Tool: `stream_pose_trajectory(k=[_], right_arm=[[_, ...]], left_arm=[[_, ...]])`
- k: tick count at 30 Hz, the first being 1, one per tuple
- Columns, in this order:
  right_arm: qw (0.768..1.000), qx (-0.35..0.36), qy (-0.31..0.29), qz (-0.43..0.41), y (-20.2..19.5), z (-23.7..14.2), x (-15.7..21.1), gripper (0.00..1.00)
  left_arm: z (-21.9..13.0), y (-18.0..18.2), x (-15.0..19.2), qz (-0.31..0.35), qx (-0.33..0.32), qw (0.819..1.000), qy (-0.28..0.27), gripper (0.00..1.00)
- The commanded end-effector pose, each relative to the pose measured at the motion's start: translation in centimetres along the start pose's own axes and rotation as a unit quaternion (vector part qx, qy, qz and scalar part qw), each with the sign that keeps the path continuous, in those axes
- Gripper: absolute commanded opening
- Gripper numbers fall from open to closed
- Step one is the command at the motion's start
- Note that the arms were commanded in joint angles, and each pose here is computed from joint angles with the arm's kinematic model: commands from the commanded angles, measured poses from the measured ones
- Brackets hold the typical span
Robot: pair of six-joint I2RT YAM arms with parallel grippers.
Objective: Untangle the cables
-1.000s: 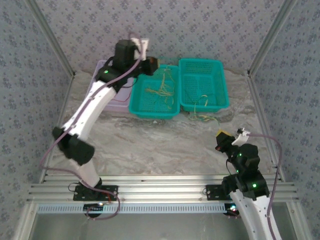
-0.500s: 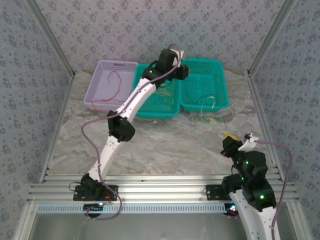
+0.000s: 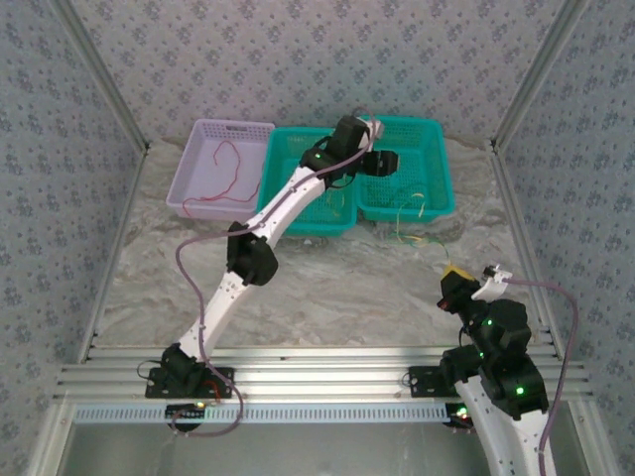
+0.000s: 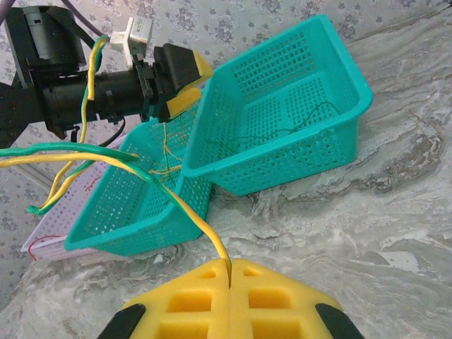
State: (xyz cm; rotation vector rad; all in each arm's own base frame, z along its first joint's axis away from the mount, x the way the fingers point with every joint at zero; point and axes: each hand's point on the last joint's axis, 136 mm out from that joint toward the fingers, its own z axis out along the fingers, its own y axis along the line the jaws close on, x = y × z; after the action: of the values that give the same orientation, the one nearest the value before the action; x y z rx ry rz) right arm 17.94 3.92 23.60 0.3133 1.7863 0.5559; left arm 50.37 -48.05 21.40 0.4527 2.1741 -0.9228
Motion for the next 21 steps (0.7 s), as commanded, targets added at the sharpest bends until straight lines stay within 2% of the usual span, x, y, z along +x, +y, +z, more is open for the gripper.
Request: stream_pose_trajectory(k=[1,3,6,8,12,16,21], right_arm=[[1.000,-0.006,-0.004,-0.004,0.1,0.0,0.0,0.00],[1.000,-0.009,-0.005,0.000,0.2,0.3,0.0,0.00],[1.000,-0.015,-0.004,0.005,0.3,0.9,0.2,0.00],[1.000,-0.015,0.000,0.005,0.3,1.3,0.4,0.00],[1.000,-0.020,0.022,0.006,0.6,2.3,0.9,0.00],[0.998,-0.029,0.057,0.011,1.1,3.4,1.8,0.00],[0.992,-0.066,0.107,0.017,2.6,4.6,3.2,0.00]], left_arm=[[-9.9,-5.8,-8.6,0.023,0.052,0.994,-0.090,0.79],[-14.6,-8.1,-10.4,0.036,0.066,0.992,-0.106,0.85],[-19.8,-10.6,-10.2,0.061,0.064,0.992,-0.094,0.88],[-22.2,-11.8,-9.0,0.076,0.059,0.993,-0.073,0.89],[-24.8,-13.0,-4.9,0.100,0.034,0.994,-0.022,0.89],[-27.6,-13.6,-2.1,0.097,0.043,0.994,-0.034,0.94],[-29.2,-11.8,3.3,0.077,0.027,0.997,0.002,0.95]])
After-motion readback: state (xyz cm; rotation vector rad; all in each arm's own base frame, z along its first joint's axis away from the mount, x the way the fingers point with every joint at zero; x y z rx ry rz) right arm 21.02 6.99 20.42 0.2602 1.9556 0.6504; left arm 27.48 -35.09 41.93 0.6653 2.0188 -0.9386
